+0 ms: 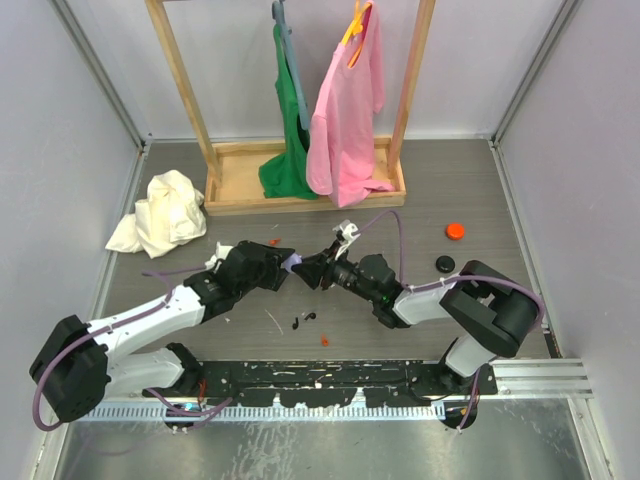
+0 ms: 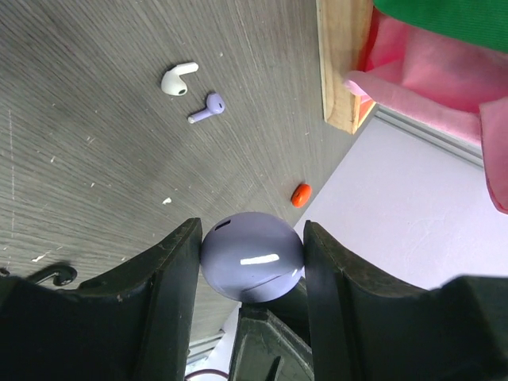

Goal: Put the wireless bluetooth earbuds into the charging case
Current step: Pick up the charging case at the center of the board.

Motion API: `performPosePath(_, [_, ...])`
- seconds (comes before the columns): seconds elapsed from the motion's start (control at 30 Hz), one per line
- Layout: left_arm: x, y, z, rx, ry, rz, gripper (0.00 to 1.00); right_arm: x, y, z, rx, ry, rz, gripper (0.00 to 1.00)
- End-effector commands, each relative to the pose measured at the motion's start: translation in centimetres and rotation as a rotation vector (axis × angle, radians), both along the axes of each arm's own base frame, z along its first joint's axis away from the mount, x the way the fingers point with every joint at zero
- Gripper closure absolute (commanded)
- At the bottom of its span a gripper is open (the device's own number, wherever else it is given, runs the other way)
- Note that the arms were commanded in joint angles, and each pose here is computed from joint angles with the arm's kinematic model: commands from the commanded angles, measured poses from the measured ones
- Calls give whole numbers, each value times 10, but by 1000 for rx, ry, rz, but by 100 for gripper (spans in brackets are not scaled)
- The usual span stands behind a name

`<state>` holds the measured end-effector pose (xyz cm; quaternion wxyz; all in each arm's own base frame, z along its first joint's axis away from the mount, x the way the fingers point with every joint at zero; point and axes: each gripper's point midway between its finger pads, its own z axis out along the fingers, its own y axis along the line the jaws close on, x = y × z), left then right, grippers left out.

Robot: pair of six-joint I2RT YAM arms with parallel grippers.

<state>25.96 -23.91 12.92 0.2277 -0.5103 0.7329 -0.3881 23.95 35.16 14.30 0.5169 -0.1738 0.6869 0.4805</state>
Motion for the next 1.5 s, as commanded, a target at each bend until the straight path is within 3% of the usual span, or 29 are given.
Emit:
performPosePath(0.0, [8, -9, 21, -84, -62, 9, 68, 5, 9, 34, 91, -76, 0, 62])
performPosePath(0.27, [8, -16, 21, -121, -67, -11, 63, 7, 8, 36, 87, -79, -8, 84])
performPosePath(0.47, [7, -20, 24, -81, -129, -78, 47, 5, 3, 46, 54, -113, 7, 96])
performPosePath(0.63, [2, -22, 29, 18, -248, -191, 30, 5, -4, 55, 39, -116, 53, 97])
performPosePath(0.77, [-3, -16, 40, 94, -406, -264, 24, 5, -12, 58, -6, -103, 98, 97])
performPosePath(1.13, [-28, 17, 77, 465, -795, -471, 3, 5, -48, 68, -220, -72, 141, 97])
performPosePath(1.47, [-59, 1, 127, 595, -1262, -682, 0, -22, -55, 97, -343, -50, 295, 97])
